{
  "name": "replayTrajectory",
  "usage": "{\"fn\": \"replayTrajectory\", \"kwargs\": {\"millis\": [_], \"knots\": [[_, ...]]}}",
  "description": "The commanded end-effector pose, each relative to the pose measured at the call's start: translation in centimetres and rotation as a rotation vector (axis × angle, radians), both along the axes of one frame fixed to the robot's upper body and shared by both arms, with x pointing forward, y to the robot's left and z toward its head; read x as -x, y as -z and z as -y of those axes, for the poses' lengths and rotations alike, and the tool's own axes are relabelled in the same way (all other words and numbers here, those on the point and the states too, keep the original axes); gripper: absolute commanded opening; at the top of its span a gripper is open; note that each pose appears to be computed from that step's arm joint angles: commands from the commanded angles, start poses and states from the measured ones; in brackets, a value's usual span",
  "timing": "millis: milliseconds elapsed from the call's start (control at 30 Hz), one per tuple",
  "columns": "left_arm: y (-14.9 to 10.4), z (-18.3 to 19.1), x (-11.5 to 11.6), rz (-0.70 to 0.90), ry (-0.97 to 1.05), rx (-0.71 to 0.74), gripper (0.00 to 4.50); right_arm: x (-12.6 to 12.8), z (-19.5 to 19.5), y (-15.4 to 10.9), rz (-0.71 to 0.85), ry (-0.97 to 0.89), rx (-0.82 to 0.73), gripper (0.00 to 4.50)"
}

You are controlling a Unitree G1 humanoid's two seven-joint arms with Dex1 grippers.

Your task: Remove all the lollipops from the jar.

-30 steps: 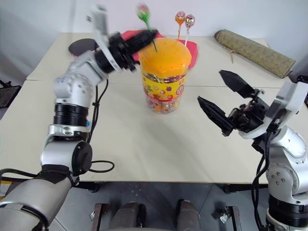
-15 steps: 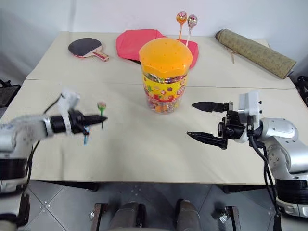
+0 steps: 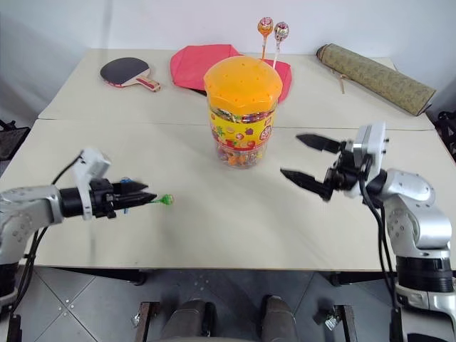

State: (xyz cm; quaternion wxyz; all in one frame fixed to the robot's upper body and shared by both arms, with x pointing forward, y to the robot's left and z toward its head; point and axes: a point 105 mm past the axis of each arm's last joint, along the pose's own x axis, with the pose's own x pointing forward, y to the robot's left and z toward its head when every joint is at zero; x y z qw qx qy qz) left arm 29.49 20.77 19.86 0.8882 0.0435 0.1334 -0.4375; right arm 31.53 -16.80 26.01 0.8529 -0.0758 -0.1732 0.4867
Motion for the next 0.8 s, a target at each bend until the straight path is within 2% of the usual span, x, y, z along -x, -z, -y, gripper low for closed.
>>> {"fn": "replayTrajectory", "kwargs": {"millis": [33, 133, 167, 300, 467, 567, 800], "knots": [[-4.9, -0.4, 1.0, 0.225, 0.124, 0.152, 3.69, -2.7, 0.4, -2.6, -0.019, 0.165, -0.086, 4.5], [-9.4, -1.2, 0.1, 0.465, 0.082, 0.343, 4.46, -5.7, -0.9, -5.9, -0.027, 0.228, -0.194, 4.5], [-9.9, -1.3, -0.1, 0.505, 0.07, 0.372, 4.46, -6.3, -1.1, -6.5, -0.03, 0.241, -0.211, 4.5], [-10.9, -0.1, -0.5, 0.549, 0.1, 0.513, 4.46, -10.4, -2.0, -8.0, -0.083, 0.369, -0.278, 4.5], [-9.9, 1.6, -0.5, 0.535, 0.128, 0.489, 4.46, -12.0, -3.9, -8.3, -0.11, 0.357, -0.263, 4.5], [-10.1, 1.3, -0.1, 0.553, 0.115, 0.491, 4.5, -12.0, -4.3, -8.4, -0.104, 0.328, -0.249, 3.95], [-10.0, 0.7, 0.2, 0.555, 0.096, 0.507, 4.5, -11.5, -5.9, -8.6, -0.087, 0.24, -0.233, 1.69]]}}
